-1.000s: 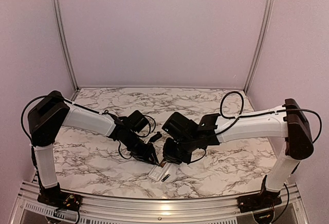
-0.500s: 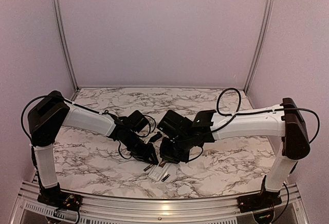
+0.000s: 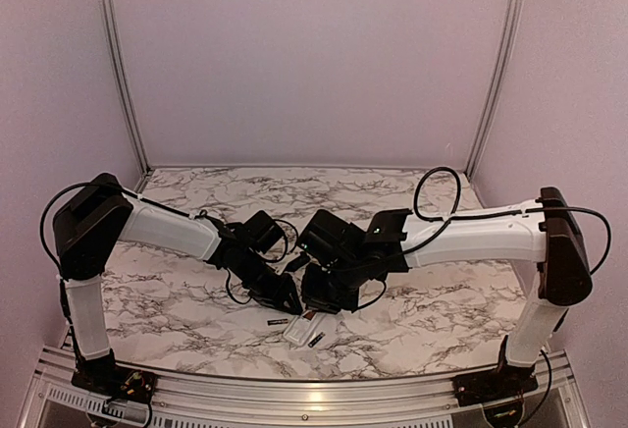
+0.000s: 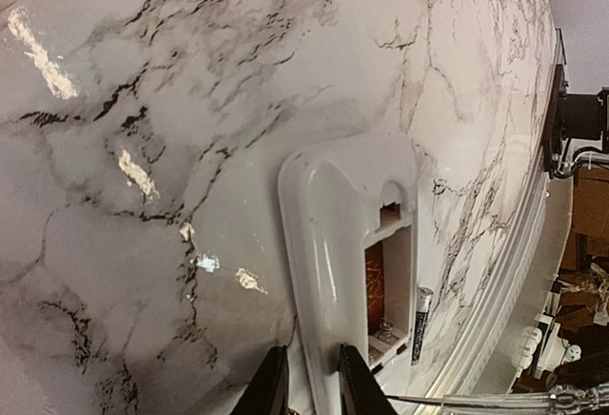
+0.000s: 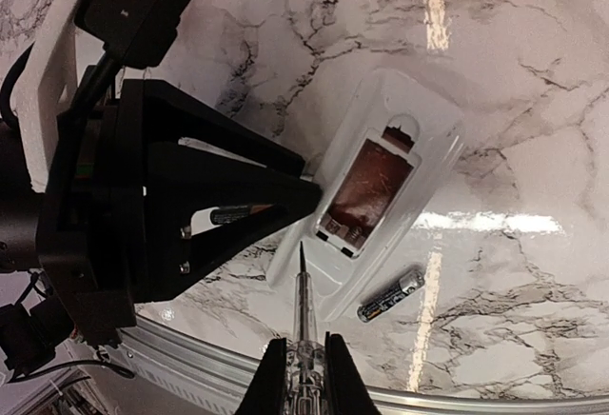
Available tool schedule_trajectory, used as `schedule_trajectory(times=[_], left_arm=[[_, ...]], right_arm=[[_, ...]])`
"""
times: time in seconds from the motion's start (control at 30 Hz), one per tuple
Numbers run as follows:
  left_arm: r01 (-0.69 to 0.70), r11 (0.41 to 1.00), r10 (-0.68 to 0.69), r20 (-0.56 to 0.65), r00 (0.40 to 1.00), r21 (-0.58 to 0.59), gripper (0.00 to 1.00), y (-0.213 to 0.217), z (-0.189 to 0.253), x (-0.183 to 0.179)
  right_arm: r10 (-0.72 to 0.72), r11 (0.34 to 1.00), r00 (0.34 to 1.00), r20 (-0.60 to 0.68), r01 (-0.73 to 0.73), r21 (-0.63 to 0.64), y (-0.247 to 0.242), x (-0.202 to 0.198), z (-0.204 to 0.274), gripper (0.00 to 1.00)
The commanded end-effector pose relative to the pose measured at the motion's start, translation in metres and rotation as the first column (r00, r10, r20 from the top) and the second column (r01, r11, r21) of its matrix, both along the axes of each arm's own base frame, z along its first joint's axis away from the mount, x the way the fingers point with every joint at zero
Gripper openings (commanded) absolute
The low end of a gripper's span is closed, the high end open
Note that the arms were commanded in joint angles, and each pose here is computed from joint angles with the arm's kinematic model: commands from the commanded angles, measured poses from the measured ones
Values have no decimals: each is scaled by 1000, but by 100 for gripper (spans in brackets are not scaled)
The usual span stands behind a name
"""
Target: Unload the batteries from the remote control
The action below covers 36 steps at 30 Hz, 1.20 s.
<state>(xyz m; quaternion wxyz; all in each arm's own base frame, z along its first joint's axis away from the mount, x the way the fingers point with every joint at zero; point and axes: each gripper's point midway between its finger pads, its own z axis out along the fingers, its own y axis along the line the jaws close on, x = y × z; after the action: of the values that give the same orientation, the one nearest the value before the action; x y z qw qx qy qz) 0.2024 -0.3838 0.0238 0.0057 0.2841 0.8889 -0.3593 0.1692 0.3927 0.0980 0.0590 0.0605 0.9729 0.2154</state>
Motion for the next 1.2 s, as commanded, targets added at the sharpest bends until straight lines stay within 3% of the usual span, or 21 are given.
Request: schedule_trajectory(times=[0.0,0.3,0.53,0.83,0.97,1.17], left_arm=[[34,999,-34,0,999,36,21,5,-7,-14],[69,997,-74,174,982,35,33,5,27,7],[55,998,-47,370,928,-11,53,9,80,31],[31,998,1,577,817,-46,74,31,130,41],[-1,997,50,651,758,-76,98,45,144,42],[-59,983,168,740,651,-171,99,65,183,46]], right_arm=[[-5,1000,999,31,5,-1,3,2,11,0],[-19,1000,996,91,19,6,-7,8,27,0],[-34,999,992,123,32,15,-20,8,42,0],[-63,998,981,181,60,21,-38,11,60,0],[-74,997,972,222,72,15,-44,16,69,0],[-91,996,952,293,90,17,-56,25,84,0]])
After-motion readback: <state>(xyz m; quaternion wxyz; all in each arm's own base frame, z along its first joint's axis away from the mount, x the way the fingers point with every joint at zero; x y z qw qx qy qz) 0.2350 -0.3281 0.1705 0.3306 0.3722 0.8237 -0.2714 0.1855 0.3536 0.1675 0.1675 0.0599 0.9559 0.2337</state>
